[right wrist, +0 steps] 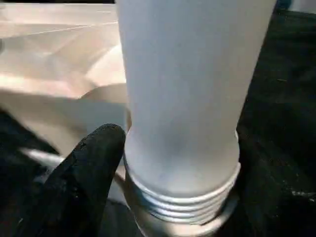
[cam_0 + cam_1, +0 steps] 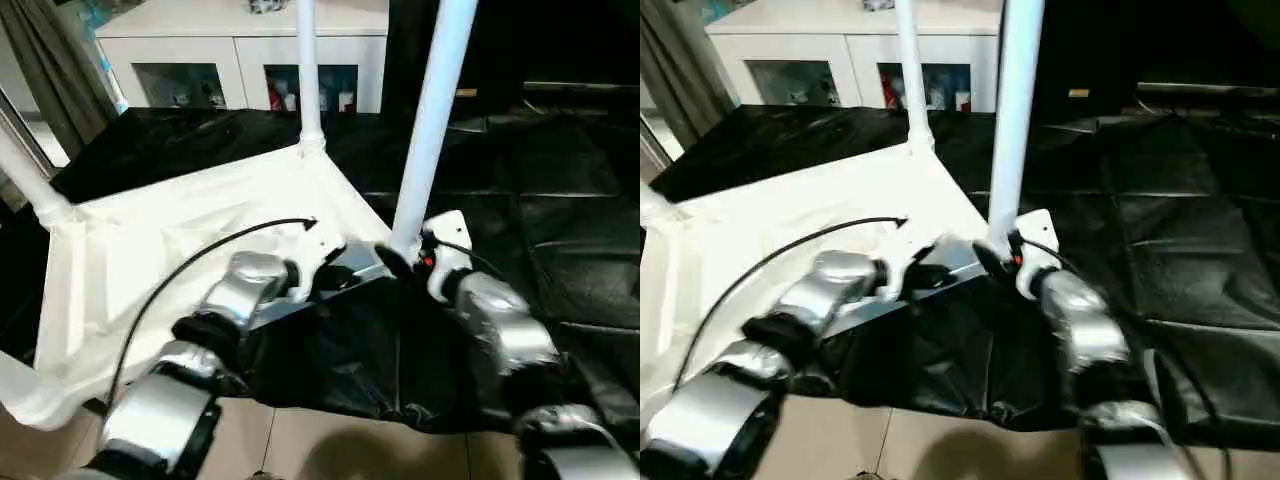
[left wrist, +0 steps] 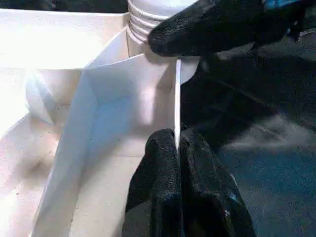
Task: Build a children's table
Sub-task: Rotate leg to tighten
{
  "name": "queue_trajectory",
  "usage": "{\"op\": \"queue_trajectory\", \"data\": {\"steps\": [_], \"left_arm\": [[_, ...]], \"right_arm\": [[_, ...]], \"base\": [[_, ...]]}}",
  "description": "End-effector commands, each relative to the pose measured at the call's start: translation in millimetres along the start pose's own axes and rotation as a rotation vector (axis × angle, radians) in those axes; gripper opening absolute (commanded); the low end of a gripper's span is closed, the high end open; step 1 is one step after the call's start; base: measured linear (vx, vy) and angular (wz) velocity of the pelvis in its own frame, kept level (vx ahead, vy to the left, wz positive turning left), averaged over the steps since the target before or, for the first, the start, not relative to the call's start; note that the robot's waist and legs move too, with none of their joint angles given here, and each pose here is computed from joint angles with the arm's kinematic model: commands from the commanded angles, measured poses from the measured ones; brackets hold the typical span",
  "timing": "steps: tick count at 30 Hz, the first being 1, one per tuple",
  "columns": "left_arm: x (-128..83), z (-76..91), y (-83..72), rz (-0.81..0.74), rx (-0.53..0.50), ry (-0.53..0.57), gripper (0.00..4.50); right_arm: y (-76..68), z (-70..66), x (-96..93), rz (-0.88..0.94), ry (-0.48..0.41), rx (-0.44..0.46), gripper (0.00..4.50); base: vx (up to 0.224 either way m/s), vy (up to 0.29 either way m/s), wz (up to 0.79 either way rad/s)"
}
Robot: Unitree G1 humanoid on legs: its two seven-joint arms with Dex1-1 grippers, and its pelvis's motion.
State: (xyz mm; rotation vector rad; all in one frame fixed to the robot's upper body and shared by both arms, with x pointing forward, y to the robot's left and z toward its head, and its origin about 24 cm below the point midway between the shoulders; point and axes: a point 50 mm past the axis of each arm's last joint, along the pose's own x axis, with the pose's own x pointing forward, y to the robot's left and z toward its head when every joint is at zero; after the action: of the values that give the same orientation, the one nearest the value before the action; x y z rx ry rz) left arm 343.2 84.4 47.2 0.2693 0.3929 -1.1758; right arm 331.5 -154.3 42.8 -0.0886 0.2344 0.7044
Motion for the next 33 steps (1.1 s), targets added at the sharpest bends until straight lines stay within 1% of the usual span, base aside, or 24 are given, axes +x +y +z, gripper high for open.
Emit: {"op": "queue_trajectory", "data": {"steps": [1, 2, 3, 7, 8, 10, 11, 13, 14, 15, 17, 18, 21, 25, 30, 31, 32, 33], "left_arm": [[1.6, 8.9, -9.4, -0.116, 0.053, -0.066, 0.0], [-7.3, 3.7, -9.0, -0.159, 0.057, -0.051, 0.0], [-12.2, 1.4, -8.3, -0.176, 0.058, -0.043, 0.0], [-24.2, -4.2, -7.0, -0.215, 0.06, -0.022, 0.0], [-30.7, -7.3, -5.6, -0.228, 0.061, -0.008, 0.0], [-32.8, -8.3, -5.0, -0.231, 0.062, -0.004, 0.0], [-35.9, -9.3, -4.4, -0.233, 0.061, 0.001, 0.0], [-39.7, -10.1, -3.8, -0.234, 0.061, 0.005, 0.0], [-40.2, -10.2, -3.7, -0.234, 0.061, 0.005, 0.0], [-40.3, -10.1, -3.5, -0.231, 0.06, 0.004, 0.0], [-40.5, -9.9, -3.3, -0.227, 0.06, 0.001, 0.0], [-37.9, -8.8, -3.5, -0.213, 0.057, -0.009, 0.0], [-31.9, -7.8, -4.8, -0.185, 0.053, -0.017, 0.0], [-13.7, 1.3, 1.9, -0.016, 0.009, -0.049, 0.0], [6.1, 14.6, 3.2, 0.097, -0.017, -0.079, 0.0], [16.7, 22.4, 2.8, 0.159, -0.034, -0.098, 0.0], [17.3, 22.8, 2.7, 0.162, -0.035, -0.099, 0.0], [26.4, 28.4, -0.1, 0.19, -0.045, -0.11, 0.0]], "right_arm": [[19.5, -0.5, 5.5, 0.182, 0.014, -0.017, 3.54], [15.2, 2.0, -2.2, 0.238, 0.018, -0.029, 3.54], [13.3, 3.1, -6.2, 0.268, 0.024, -0.036, 3.54], [8.8, 5.3, -14.2, 0.326, 0.034, -0.053, 3.54], [6.9, 5.9, -17.2, 0.354, 0.042, -0.059, 3.54], [6.5, 6.1, -18.1, 0.363, 0.046, -0.062, 3.54], [6.8, 5.8, -19.1, 0.383, 0.055, -0.063, 3.3], [7.6, 5.7, -20.0, 0.406, 0.063, -0.059, 3.3], [7.8, 5.7, -20.0, 0.408, 0.062, -0.057, 3.09], [8.2, 5.6, -19.7, 0.408, 0.061, -0.053, 2.98], [9.0, 5.5, -19.2, 0.409, 0.06, -0.047, 2.9], [11.1, 3.9, -17.6, 0.396, 0.055, -0.036, 2.82], [13.4, -1.1, -15.0, 0.353, 0.055, -0.015, 2.77], [12.3, -16.0, -1.1, 0.103, 0.077, 0.054, 2.74], [15.1, -28.5, 11.0, -0.112, 0.102, 0.121, 2.74], [17.8, -32.3, 17.4, -0.209, 0.111, 0.164, 2.74], [18.0, -32.5, 17.7, -0.214, 0.112, 0.166, 2.74], [25.2, -32.8, 25.5, -0.248, 0.111, 0.188, 2.74]], "base": [[0.0, 0.0, 0.0], [0.0, 0.0, 0.0], [0.0, 0.0, 0.0], [0.0, 0.0, 0.0], [0.0, 0.0, 0.0], [0.0, 0.0, 0.0], [0.0, 0.0, 0.0], [0.0, 0.0, 0.0], [0.0, 0.0, 0.0], [0.0, 0.0, 0.0], [0.0, 0.0, 0.0], [0.0, 0.0, 0.0], [0.0, 0.0, 0.0], [0.0, 0.0, 0.0], [0.0, 0.0, 0.0], [0.0, 0.0, 0.0], [0.0, 0.0, 0.0], [0.0, 0.0, 0.0]]}}
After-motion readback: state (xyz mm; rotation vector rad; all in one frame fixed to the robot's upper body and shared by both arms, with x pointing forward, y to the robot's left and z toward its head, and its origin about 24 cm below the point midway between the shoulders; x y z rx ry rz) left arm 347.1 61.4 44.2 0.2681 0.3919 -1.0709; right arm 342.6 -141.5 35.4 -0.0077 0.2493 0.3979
